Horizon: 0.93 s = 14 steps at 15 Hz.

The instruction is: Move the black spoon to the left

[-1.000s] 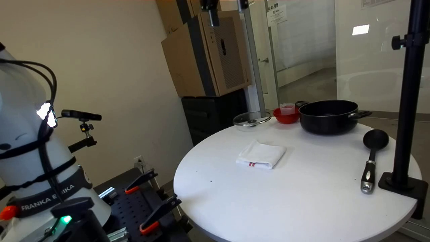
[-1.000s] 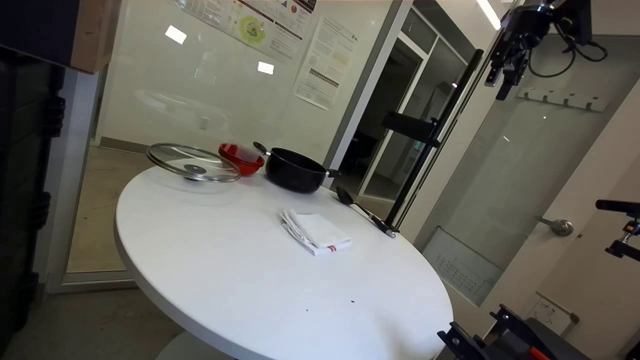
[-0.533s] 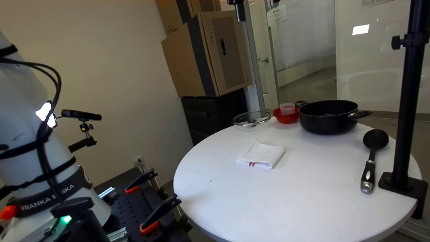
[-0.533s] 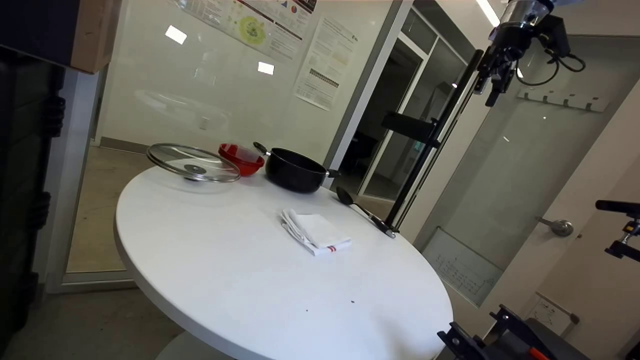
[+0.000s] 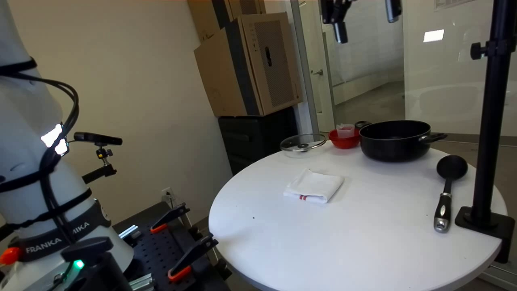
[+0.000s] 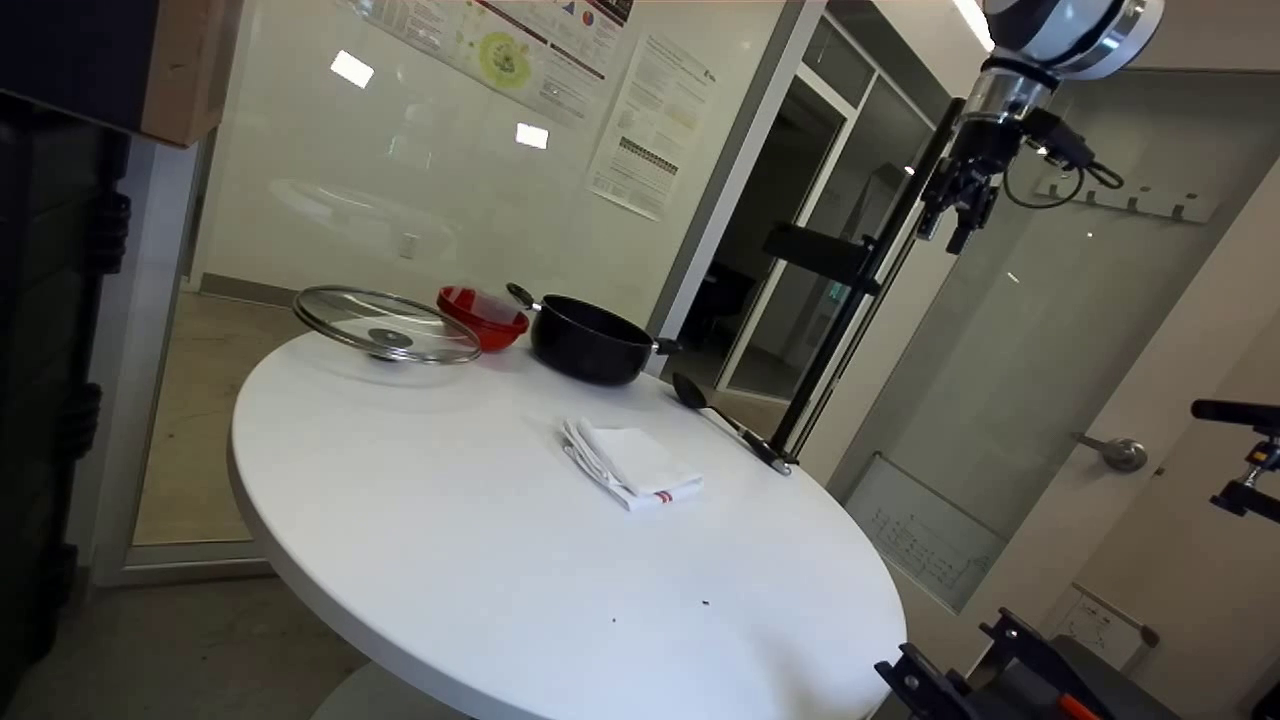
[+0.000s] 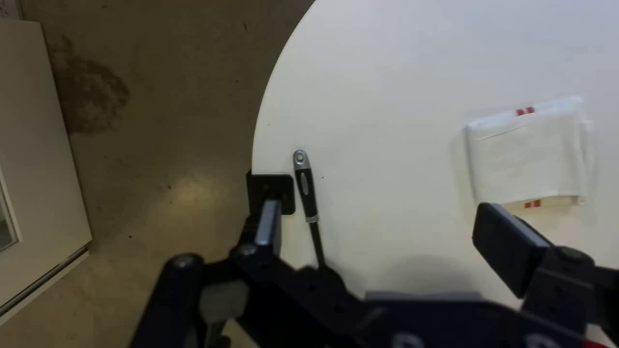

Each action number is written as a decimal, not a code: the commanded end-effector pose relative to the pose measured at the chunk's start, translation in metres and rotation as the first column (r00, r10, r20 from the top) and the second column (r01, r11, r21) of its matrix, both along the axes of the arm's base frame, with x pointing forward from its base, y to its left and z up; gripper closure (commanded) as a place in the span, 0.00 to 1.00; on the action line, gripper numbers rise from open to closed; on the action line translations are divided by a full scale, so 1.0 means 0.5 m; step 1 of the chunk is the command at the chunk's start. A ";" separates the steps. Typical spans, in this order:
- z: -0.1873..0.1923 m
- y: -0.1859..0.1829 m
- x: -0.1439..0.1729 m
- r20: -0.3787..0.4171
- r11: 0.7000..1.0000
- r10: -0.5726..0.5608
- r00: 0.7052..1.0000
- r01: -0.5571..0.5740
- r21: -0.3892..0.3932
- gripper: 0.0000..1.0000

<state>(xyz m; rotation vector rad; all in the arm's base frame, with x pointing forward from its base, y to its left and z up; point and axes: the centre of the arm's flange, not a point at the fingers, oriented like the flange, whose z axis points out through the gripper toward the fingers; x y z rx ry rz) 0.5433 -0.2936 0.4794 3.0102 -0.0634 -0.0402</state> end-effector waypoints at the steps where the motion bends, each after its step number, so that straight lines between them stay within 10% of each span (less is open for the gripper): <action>1: -0.044 -0.108 0.112 0.000 0.998 -0.022 1.000 0.022 -0.060 0.00; 14: -0.202 -0.096 0.136 -0.058 0.998 0.043 0.997 -0.045 -0.045 0.00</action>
